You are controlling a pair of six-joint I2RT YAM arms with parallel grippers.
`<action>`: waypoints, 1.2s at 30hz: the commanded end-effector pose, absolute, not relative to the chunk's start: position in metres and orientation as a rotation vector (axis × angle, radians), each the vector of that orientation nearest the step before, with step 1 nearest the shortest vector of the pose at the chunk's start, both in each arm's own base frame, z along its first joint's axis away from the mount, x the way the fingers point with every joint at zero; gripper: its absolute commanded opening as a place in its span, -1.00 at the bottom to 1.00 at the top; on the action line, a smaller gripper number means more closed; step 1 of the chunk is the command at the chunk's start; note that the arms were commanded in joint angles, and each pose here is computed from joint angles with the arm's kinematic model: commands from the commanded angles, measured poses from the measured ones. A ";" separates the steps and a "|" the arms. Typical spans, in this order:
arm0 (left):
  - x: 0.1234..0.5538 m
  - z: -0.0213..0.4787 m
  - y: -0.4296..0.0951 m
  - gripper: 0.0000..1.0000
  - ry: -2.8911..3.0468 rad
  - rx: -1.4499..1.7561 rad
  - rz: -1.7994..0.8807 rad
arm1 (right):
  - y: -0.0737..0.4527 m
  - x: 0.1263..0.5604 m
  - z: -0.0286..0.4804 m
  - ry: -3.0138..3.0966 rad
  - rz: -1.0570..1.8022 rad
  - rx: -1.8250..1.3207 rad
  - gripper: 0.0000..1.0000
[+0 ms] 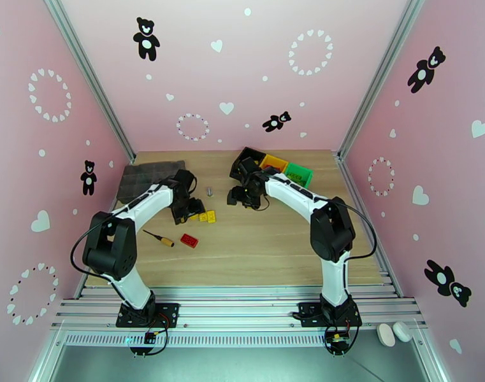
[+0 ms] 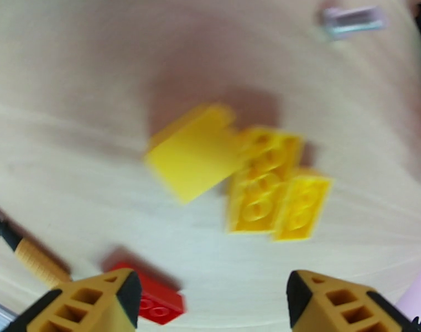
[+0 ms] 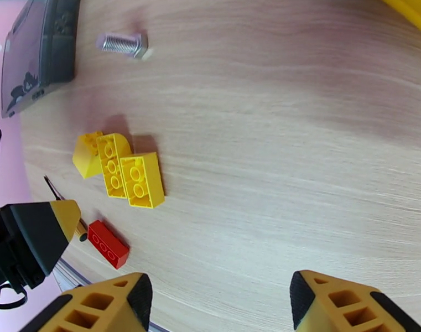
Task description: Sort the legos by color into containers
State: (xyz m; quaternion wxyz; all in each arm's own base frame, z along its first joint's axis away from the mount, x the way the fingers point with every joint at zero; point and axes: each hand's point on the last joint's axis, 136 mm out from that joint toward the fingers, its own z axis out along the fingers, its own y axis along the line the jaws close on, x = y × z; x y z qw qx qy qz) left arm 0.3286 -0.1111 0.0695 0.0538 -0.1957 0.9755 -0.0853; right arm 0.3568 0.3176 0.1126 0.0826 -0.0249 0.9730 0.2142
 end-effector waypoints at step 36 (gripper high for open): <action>0.414 0.014 -0.085 0.21 3.036 -0.445 -0.071 | 0.315 0.355 0.113 2.927 0.604 -0.060 0.35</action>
